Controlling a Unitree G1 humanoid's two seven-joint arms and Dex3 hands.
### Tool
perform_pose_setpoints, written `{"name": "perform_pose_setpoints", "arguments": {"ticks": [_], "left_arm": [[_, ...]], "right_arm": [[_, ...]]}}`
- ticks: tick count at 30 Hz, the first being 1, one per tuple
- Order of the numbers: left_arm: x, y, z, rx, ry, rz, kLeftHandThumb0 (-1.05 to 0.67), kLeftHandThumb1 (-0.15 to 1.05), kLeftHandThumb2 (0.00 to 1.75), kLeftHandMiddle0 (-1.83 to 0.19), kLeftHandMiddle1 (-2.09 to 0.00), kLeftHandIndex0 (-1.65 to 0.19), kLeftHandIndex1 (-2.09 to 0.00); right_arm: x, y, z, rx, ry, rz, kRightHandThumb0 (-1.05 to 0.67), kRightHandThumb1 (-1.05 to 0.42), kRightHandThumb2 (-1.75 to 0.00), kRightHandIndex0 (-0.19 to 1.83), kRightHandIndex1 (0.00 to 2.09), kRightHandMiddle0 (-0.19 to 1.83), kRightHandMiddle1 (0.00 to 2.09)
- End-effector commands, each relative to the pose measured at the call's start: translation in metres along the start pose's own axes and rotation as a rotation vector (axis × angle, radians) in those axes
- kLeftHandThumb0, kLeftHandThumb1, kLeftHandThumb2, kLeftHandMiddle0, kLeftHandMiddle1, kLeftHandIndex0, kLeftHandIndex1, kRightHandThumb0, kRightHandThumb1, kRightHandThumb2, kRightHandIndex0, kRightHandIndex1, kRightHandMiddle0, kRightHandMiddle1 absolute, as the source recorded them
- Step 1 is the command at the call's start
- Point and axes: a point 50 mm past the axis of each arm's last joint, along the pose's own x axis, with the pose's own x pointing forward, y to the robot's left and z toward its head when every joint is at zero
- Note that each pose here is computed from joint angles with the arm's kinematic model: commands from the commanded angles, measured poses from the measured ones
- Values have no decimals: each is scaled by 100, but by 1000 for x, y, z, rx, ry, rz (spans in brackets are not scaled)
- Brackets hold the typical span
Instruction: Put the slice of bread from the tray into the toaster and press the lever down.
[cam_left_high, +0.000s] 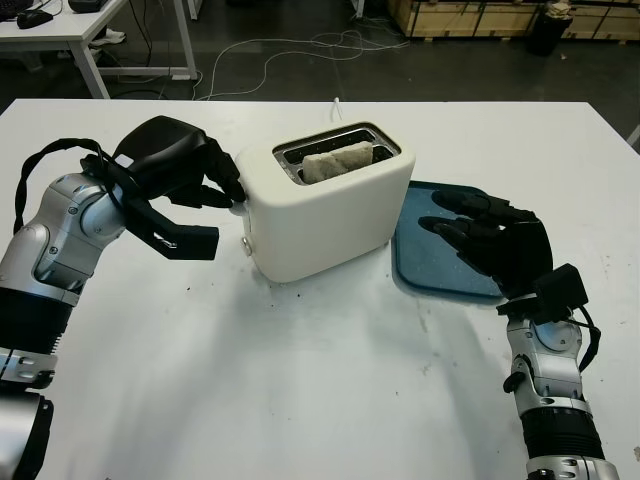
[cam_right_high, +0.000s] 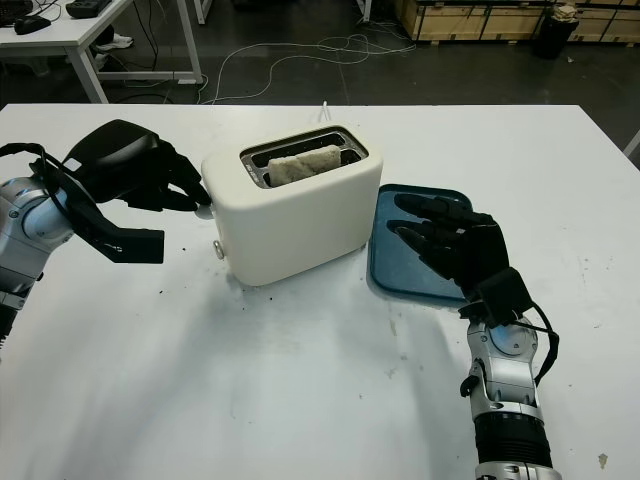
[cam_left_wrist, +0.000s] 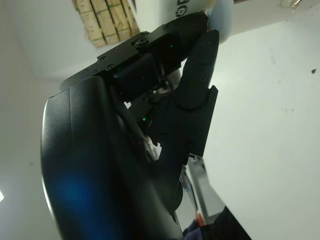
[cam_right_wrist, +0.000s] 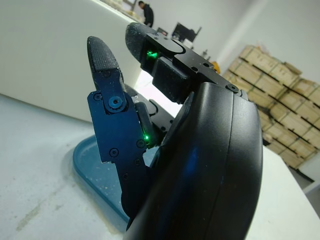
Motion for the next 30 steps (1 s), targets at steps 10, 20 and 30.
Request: {"name": "perform_pose_setpoints", "arguments": {"ticks": [10,20,30], "left_arm": [[20,-89,16,-145,31,-130,-36,92,5,-91,-103,-121,-1],[7,-242,74,-415,254,-372,-27,92,9,-76,-98,-110,0],[1,-251,74,-420,270,-359,-28,92,12,-78,-93,-110,-1]], "right_arm": [[-4,-1,-1,-17,27,-7,-48,-84,0,112,0,101,0],[-6,-2,-2,-5,27,-7,-43,-85,0,112,0,104,1],[-8,-3,-5,-1,46,-6,-46,-85,0,112,0,104,0]]}}
